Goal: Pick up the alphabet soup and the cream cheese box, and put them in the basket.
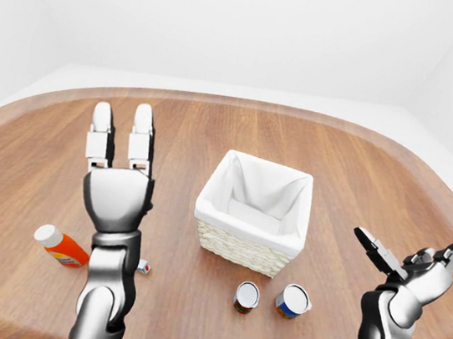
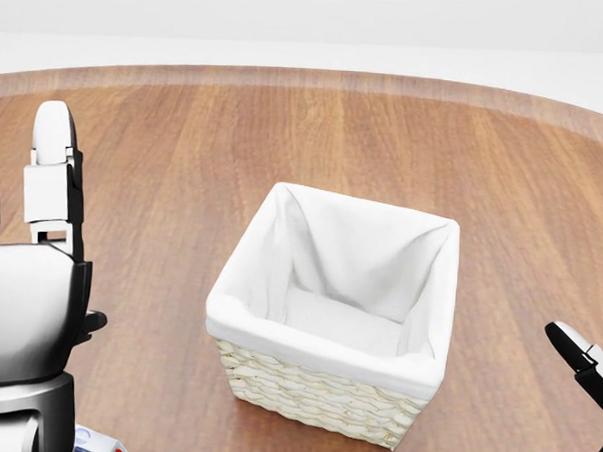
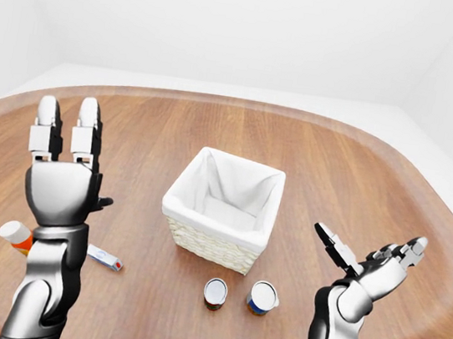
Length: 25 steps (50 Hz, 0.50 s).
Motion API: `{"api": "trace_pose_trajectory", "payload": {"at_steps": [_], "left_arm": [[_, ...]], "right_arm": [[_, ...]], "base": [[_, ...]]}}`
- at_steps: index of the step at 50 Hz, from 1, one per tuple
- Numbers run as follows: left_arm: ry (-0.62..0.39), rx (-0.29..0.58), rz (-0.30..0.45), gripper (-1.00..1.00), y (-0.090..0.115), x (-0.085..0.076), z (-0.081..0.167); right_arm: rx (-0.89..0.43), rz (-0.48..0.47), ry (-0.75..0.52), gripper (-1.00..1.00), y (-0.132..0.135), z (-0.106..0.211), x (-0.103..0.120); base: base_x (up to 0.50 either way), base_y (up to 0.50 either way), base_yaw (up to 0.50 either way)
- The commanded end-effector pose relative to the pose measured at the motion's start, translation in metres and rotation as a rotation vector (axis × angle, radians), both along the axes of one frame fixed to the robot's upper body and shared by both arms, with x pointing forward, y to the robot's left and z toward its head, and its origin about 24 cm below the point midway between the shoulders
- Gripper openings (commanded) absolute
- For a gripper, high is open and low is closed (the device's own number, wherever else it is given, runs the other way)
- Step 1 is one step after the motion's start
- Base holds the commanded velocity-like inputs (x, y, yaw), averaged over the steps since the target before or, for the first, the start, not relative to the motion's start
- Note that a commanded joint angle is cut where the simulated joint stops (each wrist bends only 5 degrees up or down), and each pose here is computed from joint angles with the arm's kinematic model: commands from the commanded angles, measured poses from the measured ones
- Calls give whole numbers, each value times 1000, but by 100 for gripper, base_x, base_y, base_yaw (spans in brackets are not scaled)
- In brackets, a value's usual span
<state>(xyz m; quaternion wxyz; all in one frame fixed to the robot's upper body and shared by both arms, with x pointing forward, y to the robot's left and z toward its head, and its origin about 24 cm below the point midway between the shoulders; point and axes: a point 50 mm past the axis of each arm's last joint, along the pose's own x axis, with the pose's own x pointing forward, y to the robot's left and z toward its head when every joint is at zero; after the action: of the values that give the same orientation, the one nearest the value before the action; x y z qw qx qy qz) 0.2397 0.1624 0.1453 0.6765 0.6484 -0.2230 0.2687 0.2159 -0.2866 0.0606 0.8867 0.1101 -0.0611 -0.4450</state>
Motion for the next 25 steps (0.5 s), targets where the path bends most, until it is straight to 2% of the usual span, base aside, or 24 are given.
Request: {"api": "trace_pose_trajectory", "payload": {"at_steps": [1, 5, 9, 11, 15, 25], "left_arm": [[29, -7, 5, 100, 1, 0, -6], [129, -38, -34, 100, -2, 2, -14], [155, -53, -35, 100, -2, -2, -18], [111, -57, -34, 100, -1, -6, -11], [158, -53, -43, 100, -3, -6, -14], [167, -48, -29, 100, -2, -5, -9]], "right_arm": [[-3, 0, 0, 100, 0, 1, 0], [-3, -2, 1, 100, 0, -1, 0], [-4, -1, 1, 100, 0, 0, 0], [-4, -1, 1, 100, 0, 0, 0], [-6, -1, 2, 100, 0, 0, 0], [-6, -1, 10, 100, -1, -1, 2]], "base": [[0, 0, 0], [0, 0, 0], [0, 0, 0], [0, 0, 0], [0, 0, 0], [0, 0, 0]]}}
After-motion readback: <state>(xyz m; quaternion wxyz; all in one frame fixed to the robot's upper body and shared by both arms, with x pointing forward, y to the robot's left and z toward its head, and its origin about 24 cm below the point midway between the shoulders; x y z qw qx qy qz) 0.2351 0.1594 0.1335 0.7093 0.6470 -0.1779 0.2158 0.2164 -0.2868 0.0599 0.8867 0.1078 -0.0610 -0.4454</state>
